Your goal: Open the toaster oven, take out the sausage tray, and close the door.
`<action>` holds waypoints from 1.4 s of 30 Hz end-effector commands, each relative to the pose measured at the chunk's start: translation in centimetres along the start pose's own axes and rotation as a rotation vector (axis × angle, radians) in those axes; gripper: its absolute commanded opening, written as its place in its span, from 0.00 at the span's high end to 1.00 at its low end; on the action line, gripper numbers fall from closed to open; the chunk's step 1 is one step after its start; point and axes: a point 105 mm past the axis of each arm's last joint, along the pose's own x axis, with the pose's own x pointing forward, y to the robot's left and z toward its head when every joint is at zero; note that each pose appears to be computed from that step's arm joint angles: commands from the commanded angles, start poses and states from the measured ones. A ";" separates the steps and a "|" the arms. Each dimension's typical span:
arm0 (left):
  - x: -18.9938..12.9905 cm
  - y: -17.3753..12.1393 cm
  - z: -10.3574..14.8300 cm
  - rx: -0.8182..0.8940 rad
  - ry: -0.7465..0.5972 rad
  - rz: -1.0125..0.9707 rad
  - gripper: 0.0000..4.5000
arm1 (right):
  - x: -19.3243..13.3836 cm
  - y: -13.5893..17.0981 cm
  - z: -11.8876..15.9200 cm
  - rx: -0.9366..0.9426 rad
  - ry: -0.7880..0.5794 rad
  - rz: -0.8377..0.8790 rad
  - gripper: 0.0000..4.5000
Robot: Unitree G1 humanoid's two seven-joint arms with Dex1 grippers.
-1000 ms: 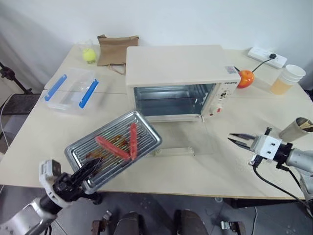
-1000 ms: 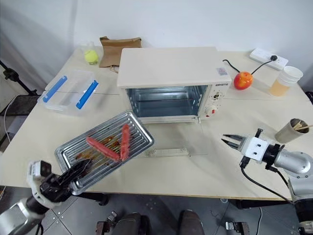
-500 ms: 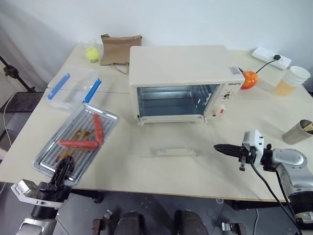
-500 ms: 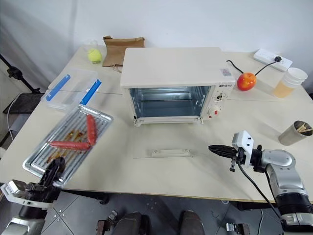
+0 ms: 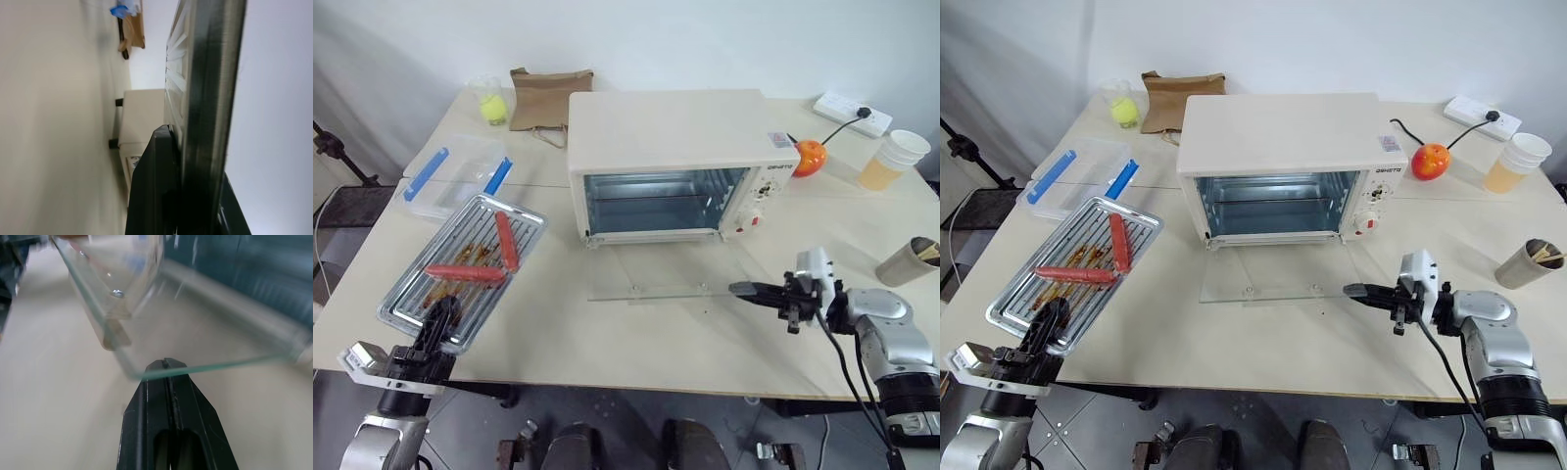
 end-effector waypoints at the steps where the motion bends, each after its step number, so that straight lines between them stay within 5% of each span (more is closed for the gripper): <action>1: -0.2 -1.2 0.3 0.006 -0.002 -0.061 1.00 | -0.2 -0.2 3.0 -0.042 -0.074 -0.019 1.00; 9: -0.6 -1.1 -0.1 -0.010 0.015 -0.074 1.00 | 2.1 -2.2 7.3 -0.038 -0.233 -0.067 1.00; 14: -1.0 -1.3 -0.6 -0.009 0.070 -0.077 1.00 | 2.9 -2.2 7.4 0.022 -0.223 -0.058 0.96; 16: -1.3 -1.3 -0.9 -0.009 0.103 -0.073 1.00 | 2.7 -1.5 7.1 0.021 -0.197 -0.036 0.88; 28: -1.3 0.4 -4.9 -0.121 0.505 0.016 1.00 | -2.7 4.7 4.8 -0.141 -0.045 -0.008 0.01; 42: 5.5 0.1 -13.1 -0.020 1.049 -0.006 1.00 | -6.9 7.8 2.8 -0.128 0.078 -0.132 0.01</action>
